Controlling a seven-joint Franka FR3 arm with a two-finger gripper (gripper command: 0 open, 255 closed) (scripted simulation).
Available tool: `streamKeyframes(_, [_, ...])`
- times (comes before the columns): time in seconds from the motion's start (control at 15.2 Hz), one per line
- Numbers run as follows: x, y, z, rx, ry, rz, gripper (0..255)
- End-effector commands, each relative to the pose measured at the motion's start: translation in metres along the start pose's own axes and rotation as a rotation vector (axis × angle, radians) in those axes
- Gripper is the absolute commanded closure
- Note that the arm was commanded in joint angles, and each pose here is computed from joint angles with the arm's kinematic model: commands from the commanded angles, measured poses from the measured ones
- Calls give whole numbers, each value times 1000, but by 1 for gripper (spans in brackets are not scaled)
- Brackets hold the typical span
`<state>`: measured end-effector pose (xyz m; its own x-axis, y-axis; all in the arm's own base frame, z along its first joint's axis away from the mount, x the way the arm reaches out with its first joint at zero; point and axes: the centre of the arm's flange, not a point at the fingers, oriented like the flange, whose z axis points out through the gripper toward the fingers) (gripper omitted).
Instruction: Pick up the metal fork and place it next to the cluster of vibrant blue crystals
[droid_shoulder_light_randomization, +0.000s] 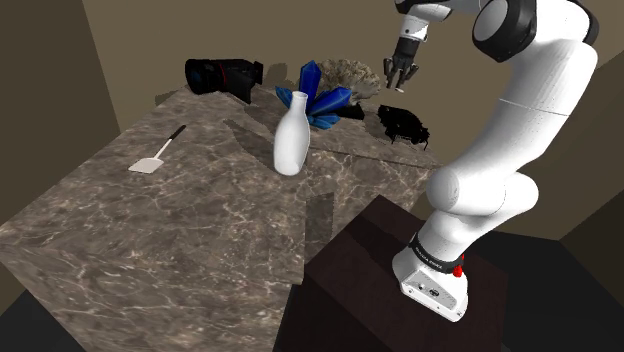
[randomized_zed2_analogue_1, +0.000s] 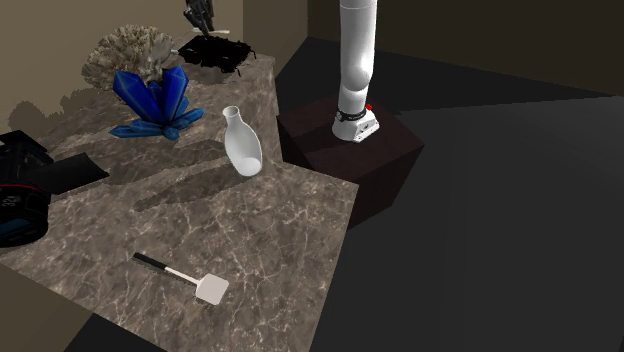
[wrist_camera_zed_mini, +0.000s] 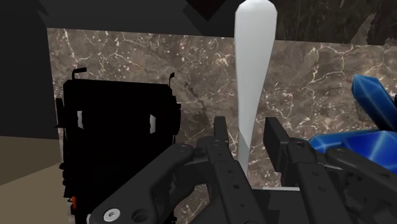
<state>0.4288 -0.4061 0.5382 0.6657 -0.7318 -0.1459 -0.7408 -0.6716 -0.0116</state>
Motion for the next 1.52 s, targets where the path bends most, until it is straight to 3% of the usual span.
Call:
streamKeyframes(0.0, [2, -1, 10, 0, 1, 0, 255])
streamKeyframes(1.45, [19, 1, 125, 0, 1, 0, 255])
